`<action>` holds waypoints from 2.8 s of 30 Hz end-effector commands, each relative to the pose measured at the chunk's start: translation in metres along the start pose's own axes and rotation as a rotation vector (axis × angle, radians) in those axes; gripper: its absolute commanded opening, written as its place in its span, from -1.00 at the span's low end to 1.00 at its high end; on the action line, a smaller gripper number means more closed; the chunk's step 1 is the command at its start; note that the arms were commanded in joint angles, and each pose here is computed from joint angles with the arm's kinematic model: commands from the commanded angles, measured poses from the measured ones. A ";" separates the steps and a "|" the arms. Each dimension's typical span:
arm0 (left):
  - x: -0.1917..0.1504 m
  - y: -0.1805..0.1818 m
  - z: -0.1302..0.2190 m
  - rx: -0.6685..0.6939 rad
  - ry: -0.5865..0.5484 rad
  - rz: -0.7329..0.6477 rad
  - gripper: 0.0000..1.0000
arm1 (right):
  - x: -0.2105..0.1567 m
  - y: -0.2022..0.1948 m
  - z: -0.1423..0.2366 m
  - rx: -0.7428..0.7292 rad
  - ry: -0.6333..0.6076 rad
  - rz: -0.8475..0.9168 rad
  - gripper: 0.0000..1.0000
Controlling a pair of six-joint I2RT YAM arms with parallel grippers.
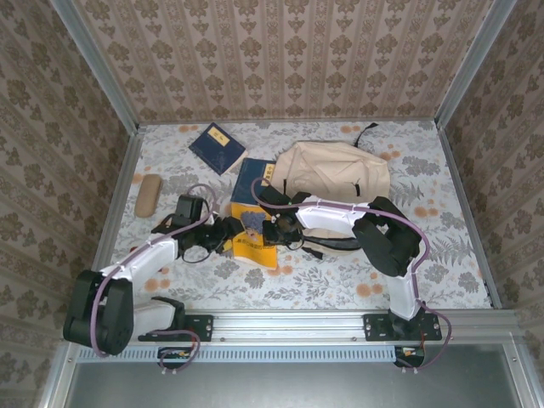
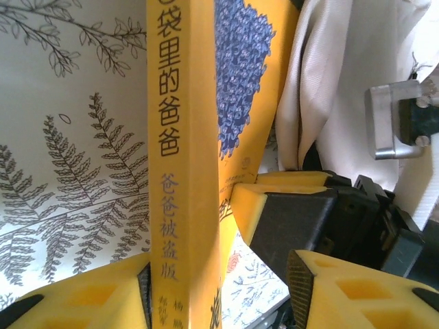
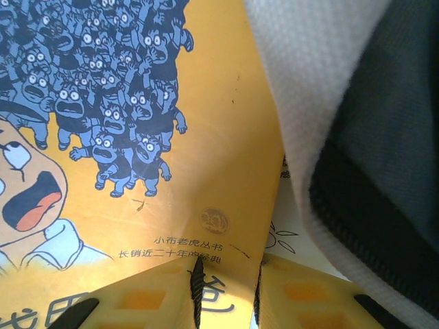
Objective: Pack books, pencil case, and school supplies into a backpack
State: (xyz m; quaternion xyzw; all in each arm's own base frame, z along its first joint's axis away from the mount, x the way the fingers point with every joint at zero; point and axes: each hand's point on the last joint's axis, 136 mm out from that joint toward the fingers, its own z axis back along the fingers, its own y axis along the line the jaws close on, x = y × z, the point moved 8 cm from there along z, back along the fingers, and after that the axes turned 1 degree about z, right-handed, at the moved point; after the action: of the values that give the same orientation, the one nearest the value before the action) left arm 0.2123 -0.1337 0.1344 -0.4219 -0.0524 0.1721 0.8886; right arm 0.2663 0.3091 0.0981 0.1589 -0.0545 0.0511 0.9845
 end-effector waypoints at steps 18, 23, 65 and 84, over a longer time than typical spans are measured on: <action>0.015 -0.064 0.062 0.053 -0.172 -0.218 -0.75 | 0.017 0.002 0.075 0.235 -0.170 0.088 0.22; 0.023 -0.111 0.078 -0.124 -0.218 -0.289 -0.77 | 0.038 -0.017 0.129 0.466 -0.323 0.048 0.74; 0.045 -0.187 0.069 -0.495 -0.137 -0.342 -0.65 | 0.099 -0.059 0.210 1.058 -0.376 -0.194 -0.49; 0.012 -0.173 0.035 -0.601 -0.354 -0.194 0.13 | 0.095 -0.076 0.207 1.023 -0.588 -0.503 -0.70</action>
State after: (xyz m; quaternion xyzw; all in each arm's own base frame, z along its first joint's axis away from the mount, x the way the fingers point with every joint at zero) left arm 0.2602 -0.2085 0.2653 -0.5901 -0.2452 0.1207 0.7597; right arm 0.3459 0.1866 0.2587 0.6108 -0.1909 -0.1928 0.7438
